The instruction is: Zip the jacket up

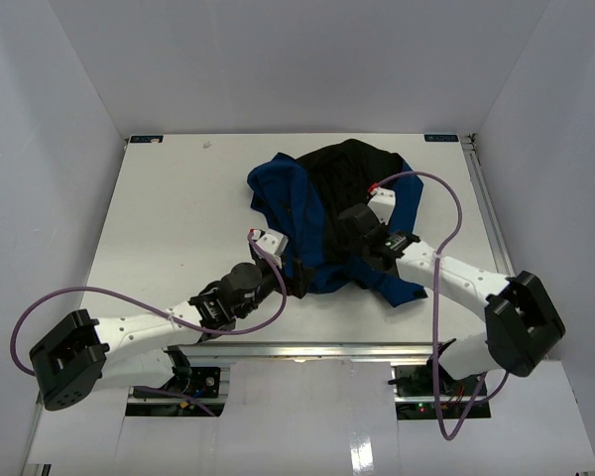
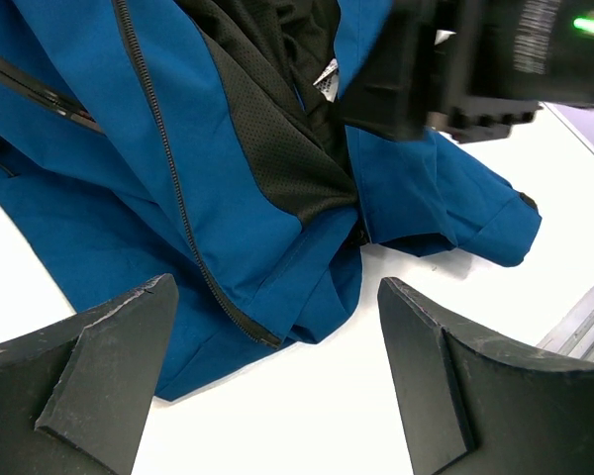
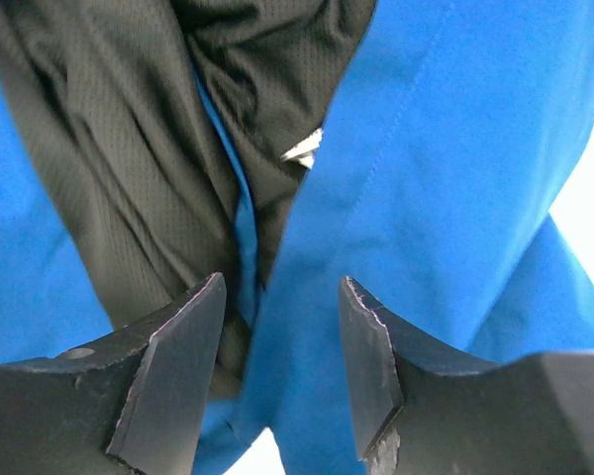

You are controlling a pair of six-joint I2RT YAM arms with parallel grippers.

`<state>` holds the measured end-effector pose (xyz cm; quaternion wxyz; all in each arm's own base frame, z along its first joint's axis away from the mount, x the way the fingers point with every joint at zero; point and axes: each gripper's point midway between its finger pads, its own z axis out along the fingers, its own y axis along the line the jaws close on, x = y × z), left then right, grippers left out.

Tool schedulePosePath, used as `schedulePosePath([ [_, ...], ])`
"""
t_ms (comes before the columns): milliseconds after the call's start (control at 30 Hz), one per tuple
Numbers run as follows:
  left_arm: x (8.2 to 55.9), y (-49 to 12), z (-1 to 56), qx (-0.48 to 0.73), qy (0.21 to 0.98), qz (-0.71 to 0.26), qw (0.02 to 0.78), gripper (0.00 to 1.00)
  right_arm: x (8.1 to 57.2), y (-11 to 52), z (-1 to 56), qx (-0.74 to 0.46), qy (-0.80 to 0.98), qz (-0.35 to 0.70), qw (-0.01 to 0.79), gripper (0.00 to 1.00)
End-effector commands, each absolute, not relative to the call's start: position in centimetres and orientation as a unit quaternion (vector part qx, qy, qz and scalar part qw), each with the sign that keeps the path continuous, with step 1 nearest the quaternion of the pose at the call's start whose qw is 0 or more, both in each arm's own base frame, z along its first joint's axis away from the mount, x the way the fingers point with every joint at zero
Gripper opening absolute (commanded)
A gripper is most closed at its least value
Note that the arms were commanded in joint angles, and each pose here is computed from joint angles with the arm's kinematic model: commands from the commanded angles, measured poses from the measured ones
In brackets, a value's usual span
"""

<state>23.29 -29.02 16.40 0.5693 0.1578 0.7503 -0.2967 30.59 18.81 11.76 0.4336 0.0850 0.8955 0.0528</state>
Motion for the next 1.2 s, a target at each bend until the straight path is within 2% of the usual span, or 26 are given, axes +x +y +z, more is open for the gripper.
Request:
schedulePosePath([
  [0, 23.6, -28.5, 18.8, 0.139, 0.733, -0.305, 0.592, 0.93, 32.4, 19.0, 11.5, 0.136, 0.893, 0.008, 0.428, 0.56],
  [233, 23.5, -28.2, 19.3, 0.135, 0.73, -0.306, 0.596, 0.93, 32.5, 18.0, 9.4, 0.147, 0.901, -0.056, 0.405, 0.54],
  [400, 23.4, -28.2, 19.6, 0.135, 0.726, -0.313, 0.597, 0.93, 31.6, 17.1, 9.4, 0.146, 0.9, -0.061, 0.407, 0.46],
  [533, 23.4, -28.1, 19.7, 0.133, 0.725, -0.313, 0.599, 0.93, 31.1, 16.5, 9.3, 0.141, 0.899, -0.068, 0.409, 0.31],
  [633, 23.4, -28.1, 19.4, 0.133, 0.728, -0.309, 0.597, 0.93, 31.0, 16.2, 9.3, 0.136, 0.899, -0.072, 0.409, 0.13],
  [700, 23.5, -28.1, 19.3, 0.133, 0.729, -0.307, 0.597, 0.93, 30.9, 16.2, 9.3, 0.132, 0.9, -0.072, 0.408, 0.08],
  [1000, 23.5, -28.4, 18.9, 0.14, 0.732, -0.307, 0.592, 0.93, 29.7, 15.9, 10.0, 0.083, 0.902, -0.034, 0.423, 0.08],
  [1133, 22.0, -30.1, 20.0, 0.173, 0.713, -0.358, 0.578, 0.93, 28.1, 16.6, 10.1, 0.0, 0.894, 0.034, 0.447, 0.08],
  [1167, 21.7, -30.5, 20.3, 0.178, 0.71, -0.371, 0.571, 0.93, 28.4, 17.4, 12.1, 0.001, 0.872, 0.077, 0.483, 0.08],
])
